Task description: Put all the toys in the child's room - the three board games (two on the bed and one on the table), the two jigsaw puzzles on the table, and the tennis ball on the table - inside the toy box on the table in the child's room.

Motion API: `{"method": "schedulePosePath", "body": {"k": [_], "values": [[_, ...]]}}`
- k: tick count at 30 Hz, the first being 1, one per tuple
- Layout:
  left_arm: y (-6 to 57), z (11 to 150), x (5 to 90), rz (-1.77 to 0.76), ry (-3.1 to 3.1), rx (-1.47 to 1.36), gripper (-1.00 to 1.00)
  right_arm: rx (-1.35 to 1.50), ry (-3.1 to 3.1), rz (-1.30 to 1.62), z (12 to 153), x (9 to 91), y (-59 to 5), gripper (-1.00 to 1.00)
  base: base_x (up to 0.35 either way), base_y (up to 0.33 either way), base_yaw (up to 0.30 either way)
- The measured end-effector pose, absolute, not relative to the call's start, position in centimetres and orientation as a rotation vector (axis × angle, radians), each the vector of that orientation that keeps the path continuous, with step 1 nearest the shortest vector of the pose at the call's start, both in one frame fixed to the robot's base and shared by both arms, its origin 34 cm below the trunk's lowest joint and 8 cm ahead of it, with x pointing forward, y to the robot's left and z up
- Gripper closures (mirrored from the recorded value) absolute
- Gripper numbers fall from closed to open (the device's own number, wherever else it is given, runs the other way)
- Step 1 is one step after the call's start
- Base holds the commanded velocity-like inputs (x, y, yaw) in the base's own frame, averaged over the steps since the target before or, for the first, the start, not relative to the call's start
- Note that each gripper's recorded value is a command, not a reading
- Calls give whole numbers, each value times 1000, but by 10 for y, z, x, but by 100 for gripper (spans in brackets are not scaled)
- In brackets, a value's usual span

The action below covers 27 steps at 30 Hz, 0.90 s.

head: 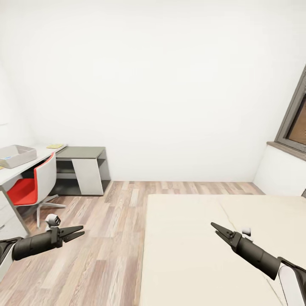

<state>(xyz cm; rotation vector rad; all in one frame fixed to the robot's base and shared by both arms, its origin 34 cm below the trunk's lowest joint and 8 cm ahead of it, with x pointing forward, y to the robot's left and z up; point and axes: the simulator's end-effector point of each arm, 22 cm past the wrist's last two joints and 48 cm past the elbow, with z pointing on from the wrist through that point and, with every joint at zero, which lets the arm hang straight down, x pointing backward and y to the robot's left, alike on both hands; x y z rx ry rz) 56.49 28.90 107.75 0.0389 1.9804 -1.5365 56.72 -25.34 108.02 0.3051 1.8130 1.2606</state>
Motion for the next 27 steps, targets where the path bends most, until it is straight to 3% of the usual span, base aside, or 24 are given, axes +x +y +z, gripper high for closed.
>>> {"method": "schedulePosePath", "body": {"k": [12, 27], "values": [[289, 1078, 565, -1538, 1980, 39, -100, 307, 1814, 1260, 1080, 567, -253, -100, 0, -267, -43], [289, 1078, 565, -1538, 1980, 39, -100, 307, 1815, 1260, 1079, 567, -254, -100, 0, -38, -14]]}}
